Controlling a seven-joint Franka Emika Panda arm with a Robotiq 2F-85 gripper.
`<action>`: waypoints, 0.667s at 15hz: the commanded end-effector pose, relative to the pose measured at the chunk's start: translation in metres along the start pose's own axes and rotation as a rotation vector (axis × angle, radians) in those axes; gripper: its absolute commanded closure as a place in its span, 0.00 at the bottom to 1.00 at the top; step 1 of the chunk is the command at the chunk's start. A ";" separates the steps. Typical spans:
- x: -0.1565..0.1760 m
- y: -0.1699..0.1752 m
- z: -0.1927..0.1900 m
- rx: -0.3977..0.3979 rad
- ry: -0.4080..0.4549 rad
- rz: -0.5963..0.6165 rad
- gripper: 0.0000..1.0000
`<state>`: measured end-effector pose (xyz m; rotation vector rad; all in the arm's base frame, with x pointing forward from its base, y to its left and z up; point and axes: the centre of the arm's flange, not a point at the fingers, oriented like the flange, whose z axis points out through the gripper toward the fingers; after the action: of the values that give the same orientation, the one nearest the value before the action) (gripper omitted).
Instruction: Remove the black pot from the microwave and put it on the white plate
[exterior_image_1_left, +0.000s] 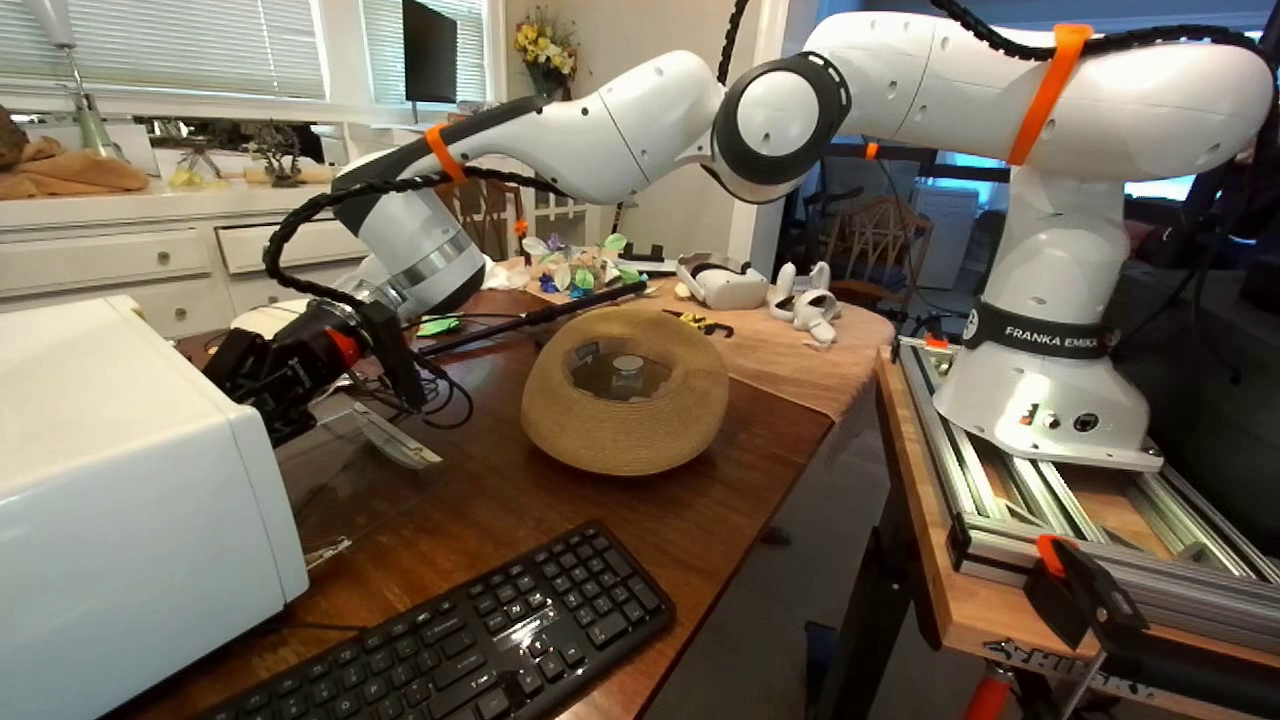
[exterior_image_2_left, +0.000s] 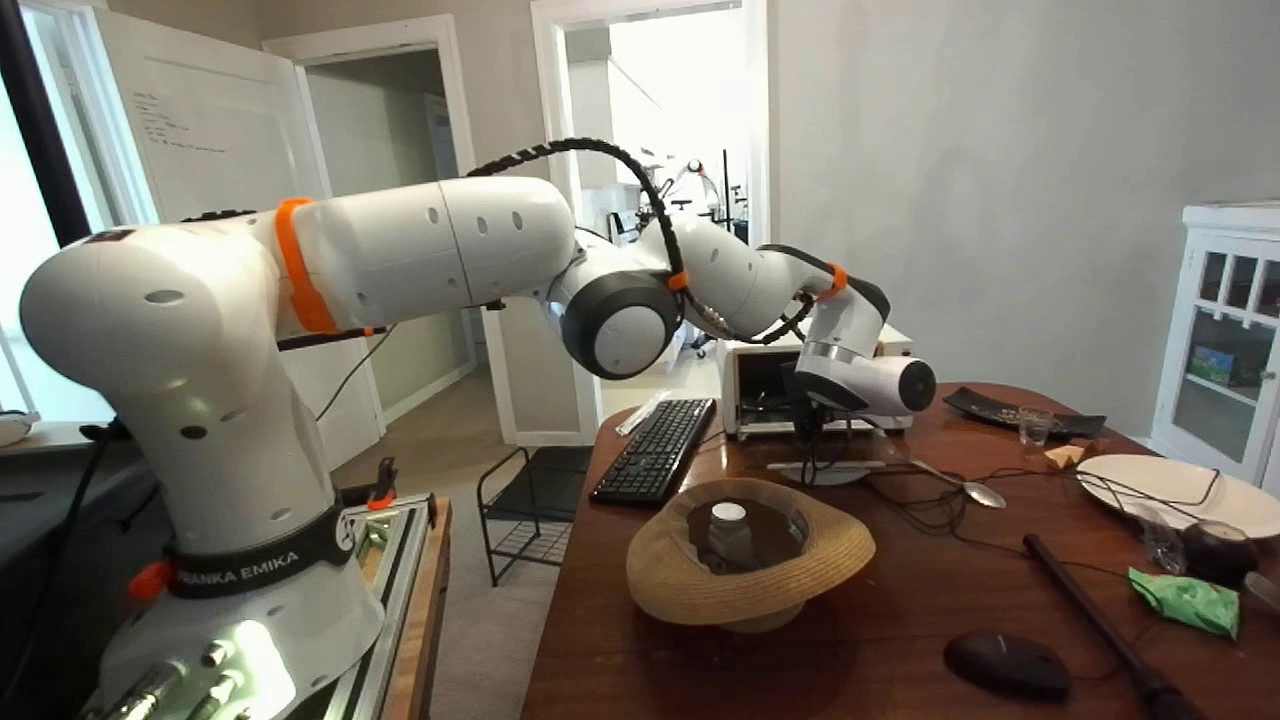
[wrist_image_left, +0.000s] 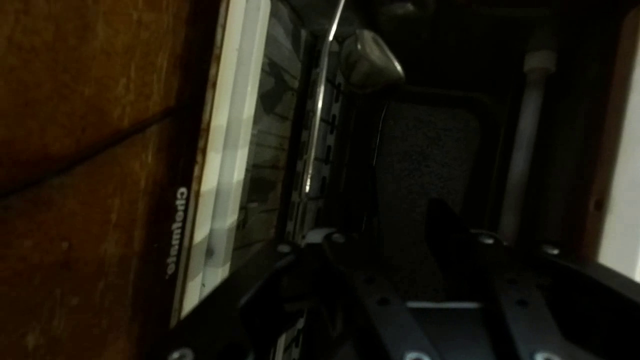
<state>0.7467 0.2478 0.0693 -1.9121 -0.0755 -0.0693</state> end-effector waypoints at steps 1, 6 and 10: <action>-0.001 0.001 0.010 -0.001 0.047 -0.048 0.27; -0.001 -0.001 0.029 0.013 0.039 -0.069 0.13; -0.001 -0.002 0.033 0.023 0.036 -0.085 0.48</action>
<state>0.7441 0.2629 0.0691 -1.8971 -0.1305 -0.1390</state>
